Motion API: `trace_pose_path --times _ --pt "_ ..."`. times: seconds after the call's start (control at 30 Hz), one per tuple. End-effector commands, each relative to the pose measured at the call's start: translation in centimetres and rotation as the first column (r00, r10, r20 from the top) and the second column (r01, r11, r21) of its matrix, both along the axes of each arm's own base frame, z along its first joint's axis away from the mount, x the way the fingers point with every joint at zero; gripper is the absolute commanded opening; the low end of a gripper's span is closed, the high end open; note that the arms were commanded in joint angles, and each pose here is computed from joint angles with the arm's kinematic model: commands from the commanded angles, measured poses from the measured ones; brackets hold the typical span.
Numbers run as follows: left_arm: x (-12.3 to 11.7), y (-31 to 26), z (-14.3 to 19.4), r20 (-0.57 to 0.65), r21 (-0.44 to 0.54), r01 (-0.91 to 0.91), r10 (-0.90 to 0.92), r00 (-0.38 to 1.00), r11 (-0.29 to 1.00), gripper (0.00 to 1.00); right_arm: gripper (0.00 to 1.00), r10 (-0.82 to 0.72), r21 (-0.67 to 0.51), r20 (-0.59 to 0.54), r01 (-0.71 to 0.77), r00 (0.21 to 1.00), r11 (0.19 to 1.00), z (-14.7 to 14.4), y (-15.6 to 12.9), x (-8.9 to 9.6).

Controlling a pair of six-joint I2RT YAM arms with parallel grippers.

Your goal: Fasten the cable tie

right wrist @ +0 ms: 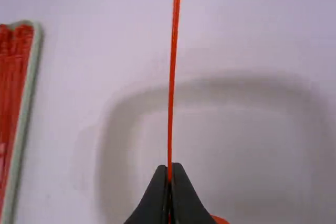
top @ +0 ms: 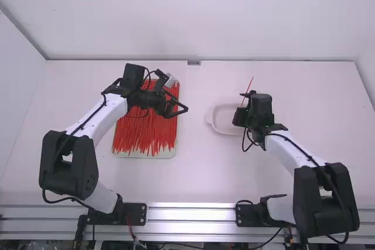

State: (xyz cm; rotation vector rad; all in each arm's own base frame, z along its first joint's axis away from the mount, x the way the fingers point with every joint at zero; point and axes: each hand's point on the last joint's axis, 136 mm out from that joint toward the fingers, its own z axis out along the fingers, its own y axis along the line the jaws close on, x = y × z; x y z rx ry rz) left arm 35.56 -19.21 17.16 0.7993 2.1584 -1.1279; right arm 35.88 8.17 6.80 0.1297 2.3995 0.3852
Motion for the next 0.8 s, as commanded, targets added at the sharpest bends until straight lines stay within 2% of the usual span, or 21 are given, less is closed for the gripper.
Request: trace_pose_path --times 0.0,0.23,0.43,0.77 --pt "-0.4 0.0 0.3 -0.01 -0.025 0.009 -0.009 1.0 1.0 0.99 0.0 -0.052 -0.014 0.009 0.052 0.999 0.999 -0.7 -1.3 -0.3" --pt "-0.5 -0.2 0.3 -0.008 -0.025 0.015 -0.015 1.0 1.0 0.99 0.0 -0.071 -0.02 -0.009 0.071 0.997 0.997 -2.8 -2.1 -0.2" --pt "-0.5 -0.2 0.3 -0.008 -0.025 0.015 -0.015 1.0 1.0 0.99 0.0 -0.047 -0.028 -0.045 0.046 0.998 0.999 -5.0 -1.2 -0.1" --pt "-0.5 -0.2 0.3 -0.007 -0.024 0.015 -0.015 1.0 1.0 0.99 0.0 -0.044 -0.015 0.004 0.044 0.999 0.999 -3.5 -0.9 0.5"
